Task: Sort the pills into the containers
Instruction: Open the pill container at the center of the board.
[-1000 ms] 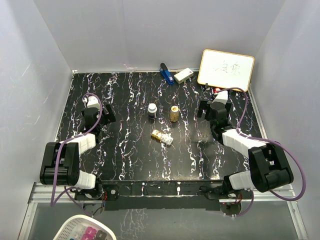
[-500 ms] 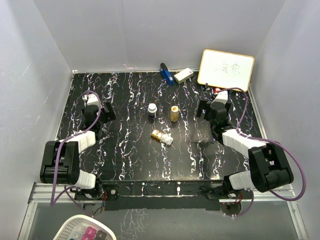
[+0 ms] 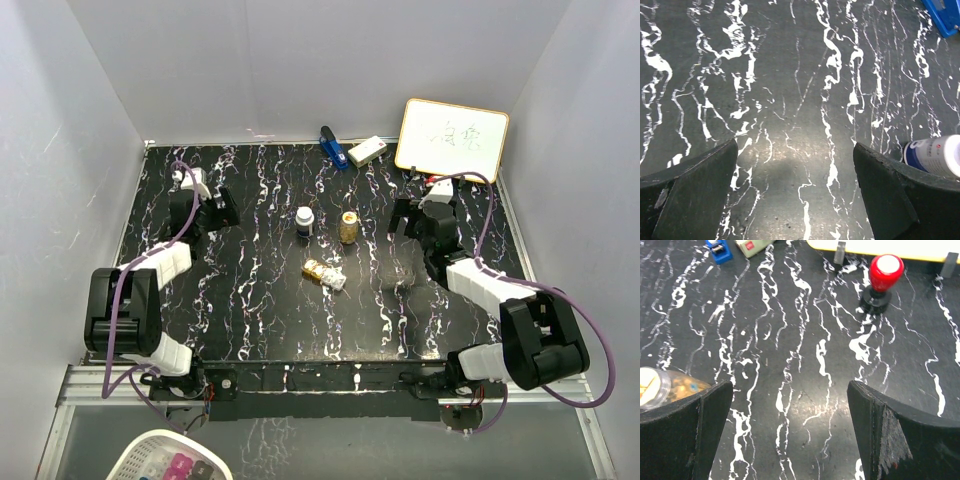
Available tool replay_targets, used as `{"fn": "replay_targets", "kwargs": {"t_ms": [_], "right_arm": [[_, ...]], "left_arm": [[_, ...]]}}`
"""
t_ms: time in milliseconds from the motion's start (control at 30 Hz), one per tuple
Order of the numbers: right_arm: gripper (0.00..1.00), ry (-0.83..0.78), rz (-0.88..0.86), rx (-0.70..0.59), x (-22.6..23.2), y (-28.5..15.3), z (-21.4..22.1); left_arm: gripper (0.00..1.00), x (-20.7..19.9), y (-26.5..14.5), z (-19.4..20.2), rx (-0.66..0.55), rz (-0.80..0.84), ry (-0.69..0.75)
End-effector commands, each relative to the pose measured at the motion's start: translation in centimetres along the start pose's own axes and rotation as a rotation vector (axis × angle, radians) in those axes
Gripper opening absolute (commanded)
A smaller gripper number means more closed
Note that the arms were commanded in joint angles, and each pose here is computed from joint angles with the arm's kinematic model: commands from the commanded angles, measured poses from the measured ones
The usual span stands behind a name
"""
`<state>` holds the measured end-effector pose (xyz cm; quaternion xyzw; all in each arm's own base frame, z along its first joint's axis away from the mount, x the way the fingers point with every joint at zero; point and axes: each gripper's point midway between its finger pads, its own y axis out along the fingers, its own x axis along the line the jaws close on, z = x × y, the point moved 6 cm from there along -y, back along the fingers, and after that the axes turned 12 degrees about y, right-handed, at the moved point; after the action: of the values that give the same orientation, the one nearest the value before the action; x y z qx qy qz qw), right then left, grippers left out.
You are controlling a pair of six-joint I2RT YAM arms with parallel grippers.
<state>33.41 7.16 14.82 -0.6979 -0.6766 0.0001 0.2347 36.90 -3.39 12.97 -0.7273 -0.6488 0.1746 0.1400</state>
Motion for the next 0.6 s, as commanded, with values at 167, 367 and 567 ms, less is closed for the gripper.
{"fn": "replay_targets", "kwargs": {"t_ms": [167, 367, 567], "right_arm": [[0.98, 0.013, -0.16, -0.031, 3.1, -0.1, -3.4], [0.98, -0.057, -0.257, 0.051, 5.7, -1.1, -2.0], [0.96, -0.131, -0.349, 0.13, 9.6, -4.0, 1.6]], "left_arm": [[0.99, -3.0, -0.5, -1.2, -0.025, 0.185, -0.025], [0.99, -5.3, -1.8, -2.1, -0.108, 0.287, -0.065], [0.99, -7.3, -3.2, -1.1, -0.109, 0.317, -0.035]]}}
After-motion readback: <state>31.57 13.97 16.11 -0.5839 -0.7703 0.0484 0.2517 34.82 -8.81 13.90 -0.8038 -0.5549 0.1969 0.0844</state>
